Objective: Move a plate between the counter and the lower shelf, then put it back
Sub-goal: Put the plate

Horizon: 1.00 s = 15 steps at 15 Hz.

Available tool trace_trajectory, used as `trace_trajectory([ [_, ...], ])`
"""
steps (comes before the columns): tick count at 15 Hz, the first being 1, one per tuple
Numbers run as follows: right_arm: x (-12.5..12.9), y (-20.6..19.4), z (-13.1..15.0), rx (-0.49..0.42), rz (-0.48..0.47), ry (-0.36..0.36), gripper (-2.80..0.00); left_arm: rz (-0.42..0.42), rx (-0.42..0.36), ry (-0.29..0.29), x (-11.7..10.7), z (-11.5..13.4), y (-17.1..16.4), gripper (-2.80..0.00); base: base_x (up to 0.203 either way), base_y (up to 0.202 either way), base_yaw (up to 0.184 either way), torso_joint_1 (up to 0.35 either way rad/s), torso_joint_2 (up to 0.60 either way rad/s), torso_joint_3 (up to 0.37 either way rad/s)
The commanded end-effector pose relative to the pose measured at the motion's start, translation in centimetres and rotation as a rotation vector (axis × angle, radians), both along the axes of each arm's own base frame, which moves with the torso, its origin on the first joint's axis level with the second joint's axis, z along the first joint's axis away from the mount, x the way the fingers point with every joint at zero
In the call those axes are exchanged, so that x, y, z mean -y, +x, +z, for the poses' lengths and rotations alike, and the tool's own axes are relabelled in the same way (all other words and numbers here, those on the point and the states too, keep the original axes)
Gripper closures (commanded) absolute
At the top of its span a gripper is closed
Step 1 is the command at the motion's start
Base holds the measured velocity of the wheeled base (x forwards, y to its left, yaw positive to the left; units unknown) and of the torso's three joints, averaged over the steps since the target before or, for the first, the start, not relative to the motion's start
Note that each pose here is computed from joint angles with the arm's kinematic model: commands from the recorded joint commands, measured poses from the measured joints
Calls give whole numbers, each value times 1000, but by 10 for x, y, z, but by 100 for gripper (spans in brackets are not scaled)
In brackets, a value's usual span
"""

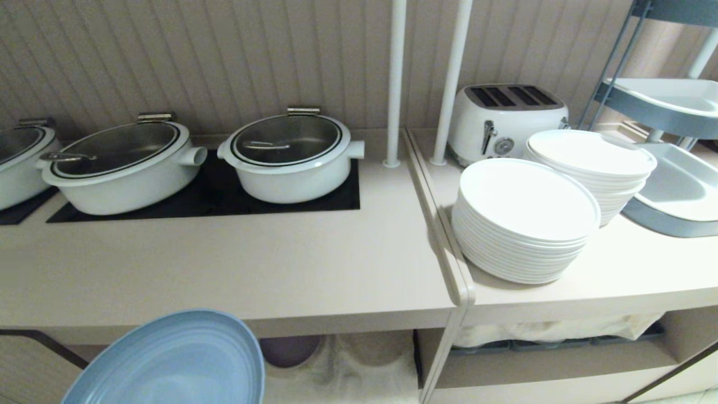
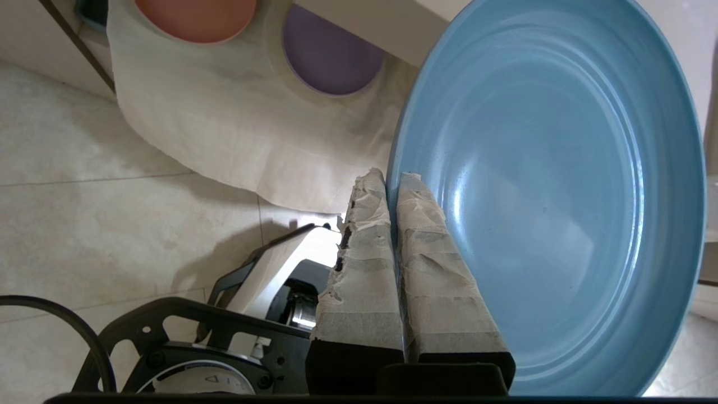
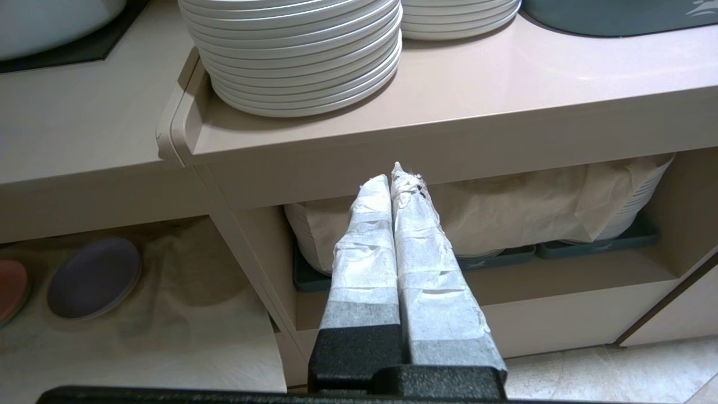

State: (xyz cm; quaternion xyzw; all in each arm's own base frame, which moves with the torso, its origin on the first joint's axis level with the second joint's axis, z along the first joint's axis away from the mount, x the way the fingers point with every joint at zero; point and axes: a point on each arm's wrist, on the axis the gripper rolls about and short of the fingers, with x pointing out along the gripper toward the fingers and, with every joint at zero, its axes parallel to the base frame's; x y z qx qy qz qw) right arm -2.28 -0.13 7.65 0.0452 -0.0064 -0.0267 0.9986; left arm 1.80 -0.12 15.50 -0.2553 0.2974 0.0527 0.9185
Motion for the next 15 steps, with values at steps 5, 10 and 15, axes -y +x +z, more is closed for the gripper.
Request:
trace_trajectory([
  [5,0,0,0,0,0,0,0,-4,-16,-8,1,9,9,0,0,0,0,0,0,0],
  [10,0,0,0,0,0,0,0,-6,-15,-10,2,20,33,0,0,0,0,0,0,0],
  [15,0,0,0,0,0,0,0,6,-41,-28,4,25,56,0,0,0,0,0,0,0],
])
